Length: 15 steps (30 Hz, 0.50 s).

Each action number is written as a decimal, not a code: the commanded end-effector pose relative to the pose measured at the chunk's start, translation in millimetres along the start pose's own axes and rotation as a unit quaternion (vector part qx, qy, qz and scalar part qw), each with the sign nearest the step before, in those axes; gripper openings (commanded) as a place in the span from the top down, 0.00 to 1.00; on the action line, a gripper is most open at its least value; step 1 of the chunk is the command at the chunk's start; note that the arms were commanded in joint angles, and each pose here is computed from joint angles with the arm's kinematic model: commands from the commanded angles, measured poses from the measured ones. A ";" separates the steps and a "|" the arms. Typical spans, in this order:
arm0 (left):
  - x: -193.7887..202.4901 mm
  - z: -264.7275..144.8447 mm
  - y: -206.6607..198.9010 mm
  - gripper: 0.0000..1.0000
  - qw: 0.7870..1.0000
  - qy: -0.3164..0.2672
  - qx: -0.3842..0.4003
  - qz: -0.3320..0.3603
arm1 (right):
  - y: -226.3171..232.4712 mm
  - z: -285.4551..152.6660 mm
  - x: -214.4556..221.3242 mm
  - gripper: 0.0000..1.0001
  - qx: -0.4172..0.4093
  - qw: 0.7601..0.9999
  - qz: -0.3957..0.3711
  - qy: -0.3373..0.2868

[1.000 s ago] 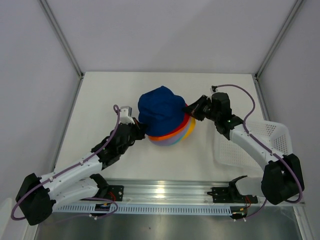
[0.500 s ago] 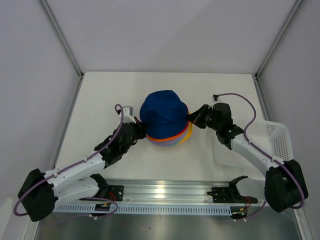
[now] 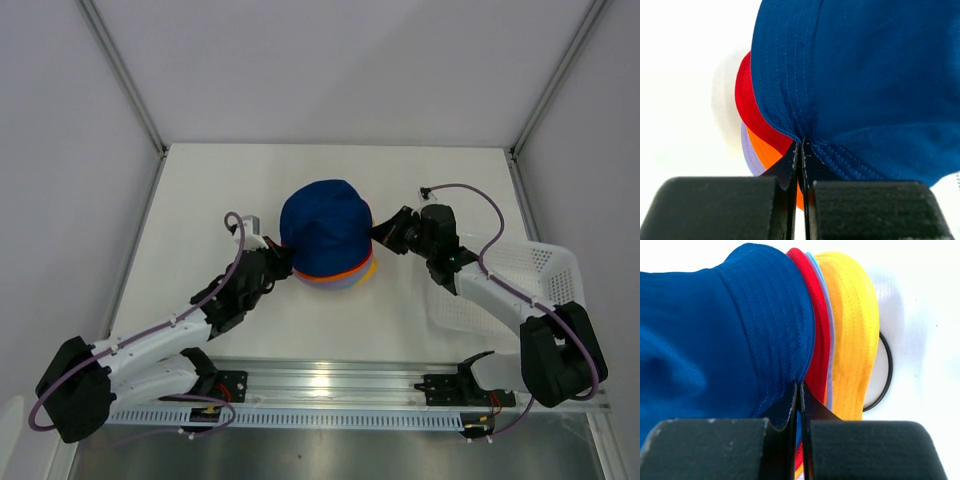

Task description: Stack the hats

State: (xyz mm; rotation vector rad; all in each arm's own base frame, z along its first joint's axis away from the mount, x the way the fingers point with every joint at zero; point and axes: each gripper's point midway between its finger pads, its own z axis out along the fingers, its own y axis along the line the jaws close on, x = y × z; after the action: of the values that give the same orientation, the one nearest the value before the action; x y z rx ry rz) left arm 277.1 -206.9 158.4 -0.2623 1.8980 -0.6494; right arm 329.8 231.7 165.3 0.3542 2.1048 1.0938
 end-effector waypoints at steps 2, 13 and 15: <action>48.5 -14.8 45.4 0.99 0.995 0.073 -0.051 0.054 | -87.4 -6.5 54.9 1.00 0.144 0.986 -0.015 0.087; 68.2 -21.9 46.8 0.95 0.990 0.100 -0.001 0.098 | -71.1 25.3 27.0 1.00 0.123 0.989 -0.039 0.067; 69.2 -16.1 47.7 0.94 0.990 0.104 -0.015 0.096 | -67.5 35.0 22.1 1.00 0.117 0.990 -0.040 0.065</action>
State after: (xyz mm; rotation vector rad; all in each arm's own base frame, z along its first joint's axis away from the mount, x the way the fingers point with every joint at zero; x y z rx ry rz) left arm 259.8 -207.7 150.2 -0.1623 1.8701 -0.7152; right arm 353.7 244.0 162.5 0.2765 2.1172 1.0689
